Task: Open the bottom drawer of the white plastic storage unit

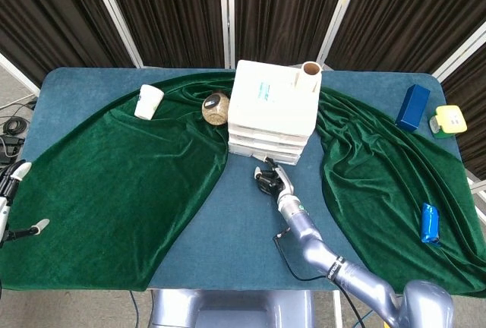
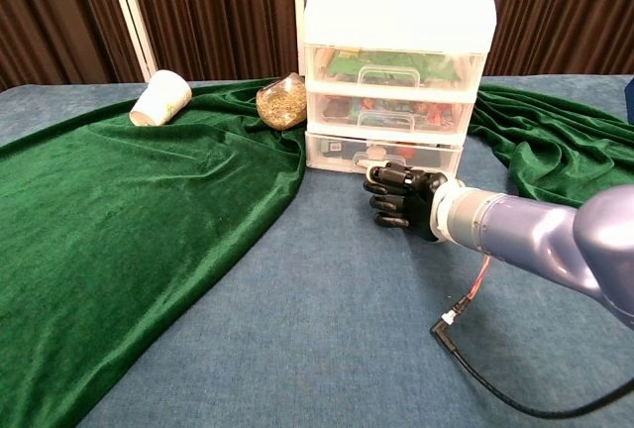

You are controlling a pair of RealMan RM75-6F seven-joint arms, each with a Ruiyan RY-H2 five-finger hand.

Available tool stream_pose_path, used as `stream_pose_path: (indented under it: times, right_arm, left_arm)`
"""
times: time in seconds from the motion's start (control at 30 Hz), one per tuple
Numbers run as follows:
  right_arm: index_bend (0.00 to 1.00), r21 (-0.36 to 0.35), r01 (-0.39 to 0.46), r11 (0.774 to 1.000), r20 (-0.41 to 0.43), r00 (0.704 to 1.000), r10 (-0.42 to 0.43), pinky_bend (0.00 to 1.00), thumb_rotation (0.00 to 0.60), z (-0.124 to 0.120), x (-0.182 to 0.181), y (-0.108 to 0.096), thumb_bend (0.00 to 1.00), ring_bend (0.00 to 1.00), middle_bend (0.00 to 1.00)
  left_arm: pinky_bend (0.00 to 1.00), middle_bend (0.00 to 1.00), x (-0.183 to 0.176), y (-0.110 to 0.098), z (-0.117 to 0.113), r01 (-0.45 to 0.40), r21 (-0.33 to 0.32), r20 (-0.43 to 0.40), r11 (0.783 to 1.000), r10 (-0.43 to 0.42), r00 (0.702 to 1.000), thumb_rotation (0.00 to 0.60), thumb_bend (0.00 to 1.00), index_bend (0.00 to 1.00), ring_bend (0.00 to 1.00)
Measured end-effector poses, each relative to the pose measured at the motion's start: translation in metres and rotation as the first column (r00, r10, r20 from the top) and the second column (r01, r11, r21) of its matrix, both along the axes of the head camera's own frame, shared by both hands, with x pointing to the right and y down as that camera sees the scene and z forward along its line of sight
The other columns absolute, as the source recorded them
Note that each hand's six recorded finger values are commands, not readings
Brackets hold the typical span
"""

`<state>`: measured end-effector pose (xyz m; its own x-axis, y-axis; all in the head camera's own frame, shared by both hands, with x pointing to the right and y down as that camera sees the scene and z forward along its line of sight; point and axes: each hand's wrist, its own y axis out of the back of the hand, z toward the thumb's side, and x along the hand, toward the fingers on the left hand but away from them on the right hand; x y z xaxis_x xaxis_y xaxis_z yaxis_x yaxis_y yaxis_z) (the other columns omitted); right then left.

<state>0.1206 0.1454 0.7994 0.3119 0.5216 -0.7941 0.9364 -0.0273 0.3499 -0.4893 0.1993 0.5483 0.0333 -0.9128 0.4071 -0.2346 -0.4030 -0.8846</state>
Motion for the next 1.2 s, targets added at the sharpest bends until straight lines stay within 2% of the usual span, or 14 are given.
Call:
stream_pose_path:
  times: [0.33,0.43,0.5,0.77,1.2]
  right_arm:
    - [0.31,-0.017,0.023,1.000,-0.013,1.000,-0.023,0.80,0.600,0.000,0.010,0.016,0.59,0.92,0.88]
    - [0.24,-0.013,0.034,0.999,-0.026,0.999,-0.034,0.80,0.600,0.000,0.012,0.019,0.59,0.92,0.88]
    - [0.16,-0.005,0.038,0.999,-0.038,0.999,-0.038,0.80,0.600,0.000,0.013,0.019,0.58,0.92,0.87]
    - [0.02,0.066,0.082,0.994,-0.129,0.989,-0.073,0.80,0.600,-0.007,0.019,0.027,0.55,0.91,0.87]
    - [0.00,0.083,0.092,0.992,-0.139,0.987,-0.080,0.80,0.600,-0.021,0.023,0.041,0.54,0.91,0.87]
  left_arm:
    - [0.00,0.00,0.001,0.000,-0.001,-0.003,0.000,-0.004,1.000,0.003,1.000,0.600,0.09,0.00,0.00]
    - [0.00,0.00,0.001,0.001,-0.001,-0.003,0.000,-0.005,1.000,0.003,1.000,0.600,0.09,0.00,0.00]
    - [0.00,0.00,0.001,0.001,-0.001,-0.003,0.000,-0.005,1.000,0.003,1.000,0.600,0.09,0.00,0.00]
    - [0.00,0.00,0.004,0.002,-0.004,-0.009,0.007,-0.014,1.000,0.009,1.000,0.600,0.09,0.00,0.00]
    - [0.00,0.00,0.007,0.004,-0.008,-0.020,0.015,-0.023,1.000,0.021,1.000,0.600,0.09,0.00,0.00]
